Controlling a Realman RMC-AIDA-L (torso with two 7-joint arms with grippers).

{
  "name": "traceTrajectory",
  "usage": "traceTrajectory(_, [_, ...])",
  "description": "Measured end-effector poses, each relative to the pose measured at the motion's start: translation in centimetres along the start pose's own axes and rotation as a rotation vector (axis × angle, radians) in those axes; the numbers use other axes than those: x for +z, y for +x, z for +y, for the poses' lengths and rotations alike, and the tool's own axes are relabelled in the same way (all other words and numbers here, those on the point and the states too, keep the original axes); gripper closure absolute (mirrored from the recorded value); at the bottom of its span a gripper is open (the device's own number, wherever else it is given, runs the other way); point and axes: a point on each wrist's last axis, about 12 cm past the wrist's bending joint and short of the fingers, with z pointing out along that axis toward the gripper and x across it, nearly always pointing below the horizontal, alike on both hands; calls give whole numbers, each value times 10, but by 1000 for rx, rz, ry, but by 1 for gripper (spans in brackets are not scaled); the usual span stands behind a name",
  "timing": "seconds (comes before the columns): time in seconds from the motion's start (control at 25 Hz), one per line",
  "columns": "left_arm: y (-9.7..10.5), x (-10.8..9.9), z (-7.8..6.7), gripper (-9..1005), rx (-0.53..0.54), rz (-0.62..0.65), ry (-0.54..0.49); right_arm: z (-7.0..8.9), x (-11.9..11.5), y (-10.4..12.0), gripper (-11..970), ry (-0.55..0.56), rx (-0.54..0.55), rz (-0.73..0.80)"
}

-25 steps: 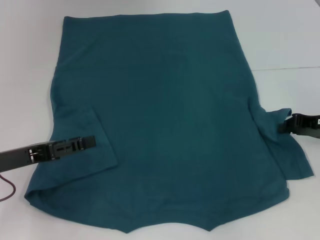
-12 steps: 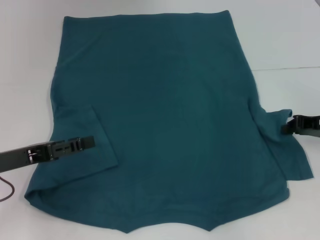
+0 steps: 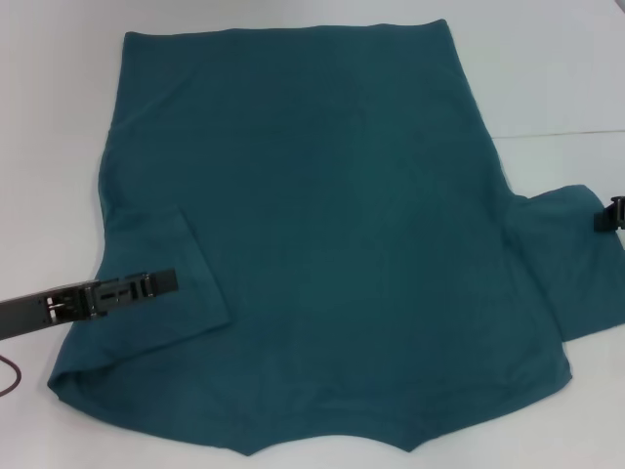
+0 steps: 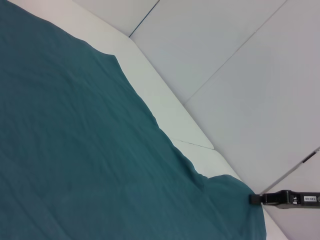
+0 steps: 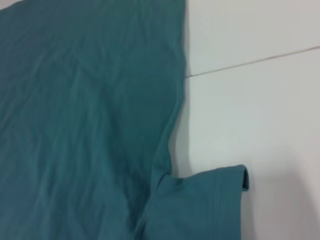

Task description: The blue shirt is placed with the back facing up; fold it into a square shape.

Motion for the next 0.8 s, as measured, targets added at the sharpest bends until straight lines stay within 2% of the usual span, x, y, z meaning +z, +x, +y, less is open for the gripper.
traceTrajectory(0.36, [1, -1, 1, 260, -4, -2, -5, 5, -1, -14, 951, 29, 7, -31])
traceTrajectory(0.56, [1, 0, 1, 260, -4, -2, -5, 18, 1, -24, 951, 11, -30, -26])
traceTrajectory(0.8, [0, 0, 0, 260, -11, -3, -4, 44, 2, -37, 951, -57, -90, 10])
